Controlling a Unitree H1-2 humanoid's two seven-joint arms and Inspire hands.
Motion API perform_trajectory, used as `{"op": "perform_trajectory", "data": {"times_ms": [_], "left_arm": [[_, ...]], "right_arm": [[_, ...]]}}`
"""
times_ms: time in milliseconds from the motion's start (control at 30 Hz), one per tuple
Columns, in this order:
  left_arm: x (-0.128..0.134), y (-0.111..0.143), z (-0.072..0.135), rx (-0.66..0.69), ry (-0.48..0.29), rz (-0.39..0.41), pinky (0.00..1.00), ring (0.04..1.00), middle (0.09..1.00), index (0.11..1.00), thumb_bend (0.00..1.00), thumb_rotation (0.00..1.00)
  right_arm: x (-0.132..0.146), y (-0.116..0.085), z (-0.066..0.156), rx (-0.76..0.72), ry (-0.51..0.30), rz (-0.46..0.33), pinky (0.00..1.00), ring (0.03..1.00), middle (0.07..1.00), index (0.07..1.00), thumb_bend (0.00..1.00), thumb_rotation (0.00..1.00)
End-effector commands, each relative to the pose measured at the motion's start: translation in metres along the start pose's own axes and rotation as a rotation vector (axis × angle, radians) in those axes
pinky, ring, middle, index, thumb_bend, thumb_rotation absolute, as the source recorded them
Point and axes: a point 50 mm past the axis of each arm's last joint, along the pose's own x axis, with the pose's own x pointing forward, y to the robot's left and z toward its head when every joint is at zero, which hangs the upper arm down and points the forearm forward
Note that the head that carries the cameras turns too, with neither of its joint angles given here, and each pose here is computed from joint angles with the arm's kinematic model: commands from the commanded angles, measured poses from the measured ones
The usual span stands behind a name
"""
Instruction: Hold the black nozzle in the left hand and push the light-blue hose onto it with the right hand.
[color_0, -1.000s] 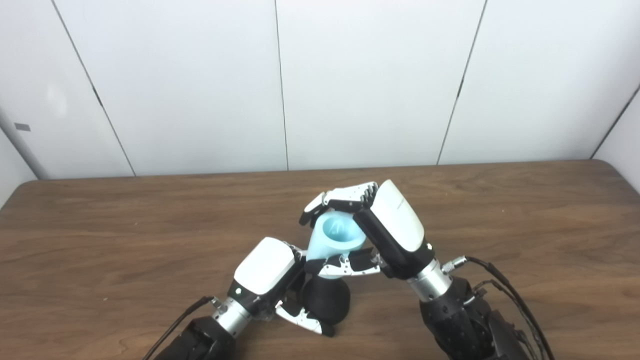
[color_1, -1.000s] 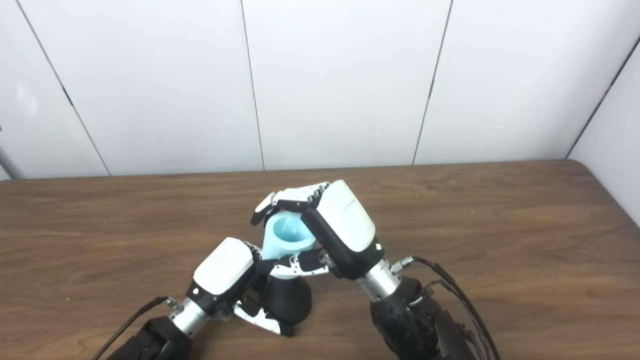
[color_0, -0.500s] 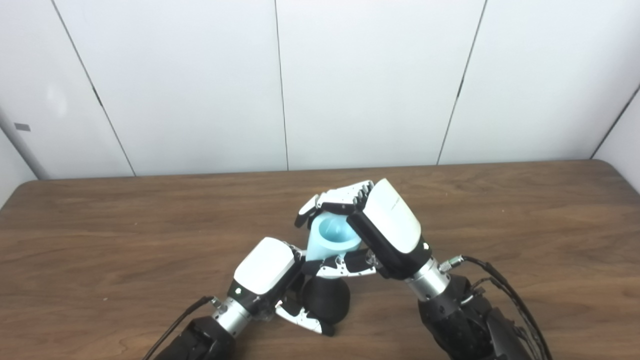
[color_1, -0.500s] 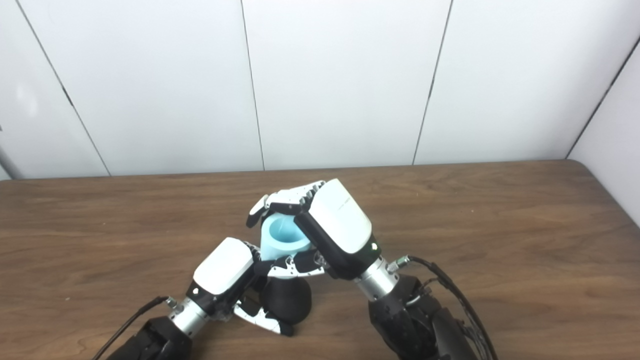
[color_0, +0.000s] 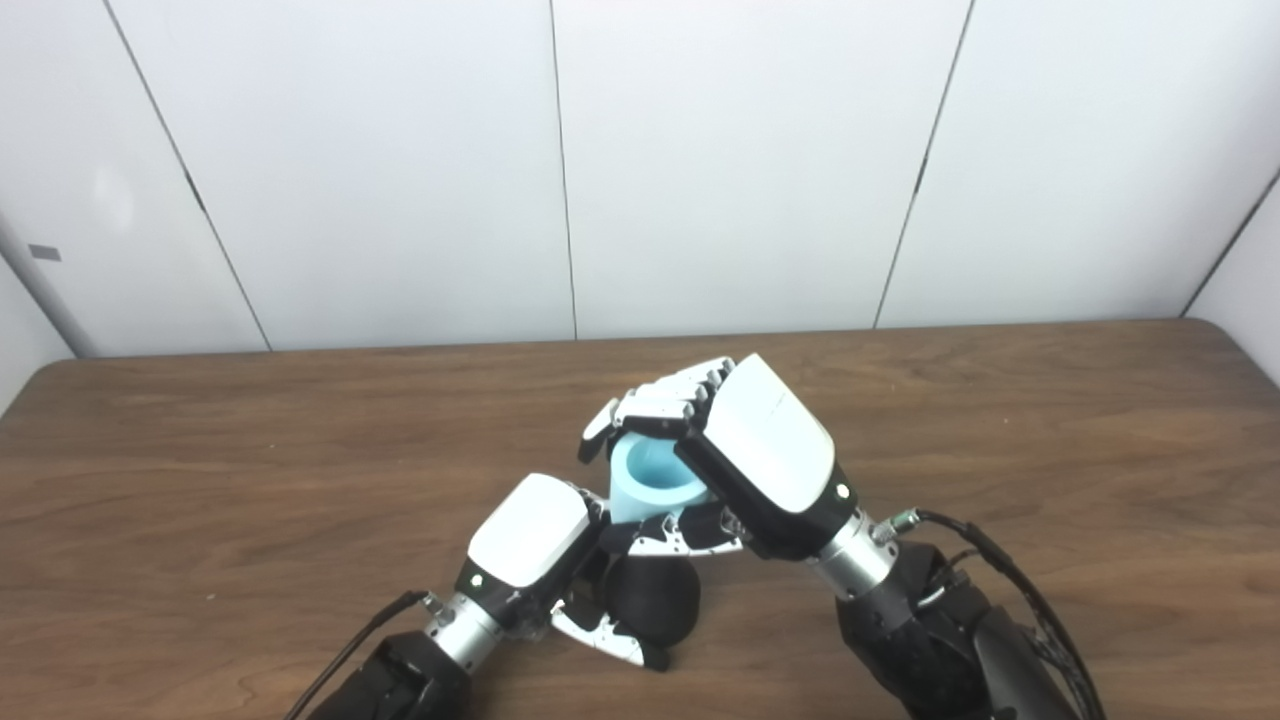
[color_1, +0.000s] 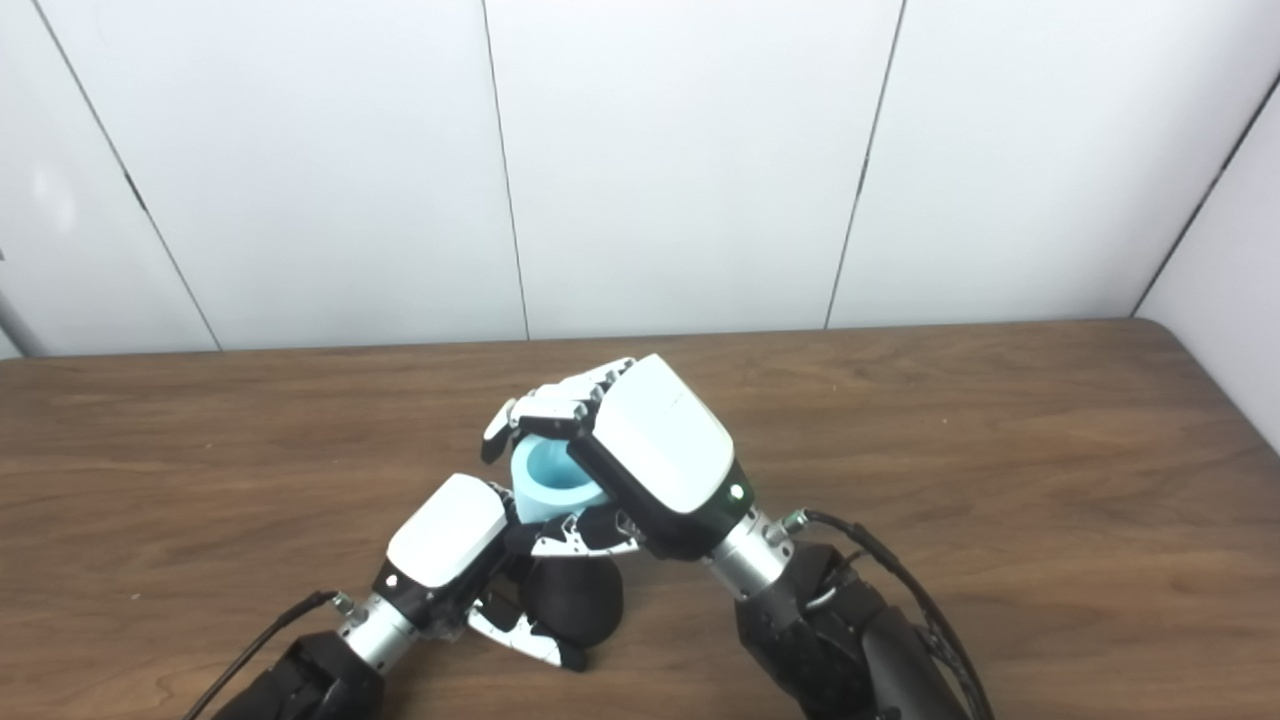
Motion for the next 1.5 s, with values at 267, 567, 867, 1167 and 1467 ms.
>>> {"op": "perform_trajectory", "data": {"times_ms": [267, 567, 867, 1167, 1467], "left_arm": [[-0.035, -0.052, 0.015, -0.103, 0.057, -0.112, 0.07, 0.115, 0.185, 0.481, 0.52, 0.04], [-0.035, -0.051, 0.015, -0.097, 0.059, -0.114, 0.07, 0.115, 0.185, 0.481, 0.52, 0.04], [-0.036, -0.051, 0.014, -0.095, 0.056, -0.121, 0.07, 0.112, 0.18, 0.481, 0.52, 0.04], [-0.036, -0.051, 0.015, -0.096, 0.052, -0.114, 0.07, 0.115, 0.183, 0.481, 0.52, 0.04], [-0.036, -0.05, 0.016, -0.097, 0.055, -0.119, 0.07, 0.115, 0.185, 0.481, 0.52, 0.04]], "right_arm": [[-0.01, 0.008, -0.005, -0.072, -0.024, 0.08, 0.22, 0.3, 0.435, 0.531, 0.52, 0.0], [-0.015, 0.008, -0.001, -0.065, -0.012, 0.068, 0.22, 0.301, 0.432, 0.533, 0.52, 0.0], [-0.02, 0.008, -0.001, -0.026, 0.014, 0.066, 0.23, 0.306, 0.438, 0.53, 0.52, 0.0], [-0.018, 0.006, -0.006, 0.008, 0.05, 0.041, 0.19, 0.268, 0.424, 0.532, 0.52, 0.0], [-0.017, 0.004, -0.008, 0.019, 0.075, 0.06, 0.19, 0.266, 0.419, 0.534, 0.52, 0.0]]}}
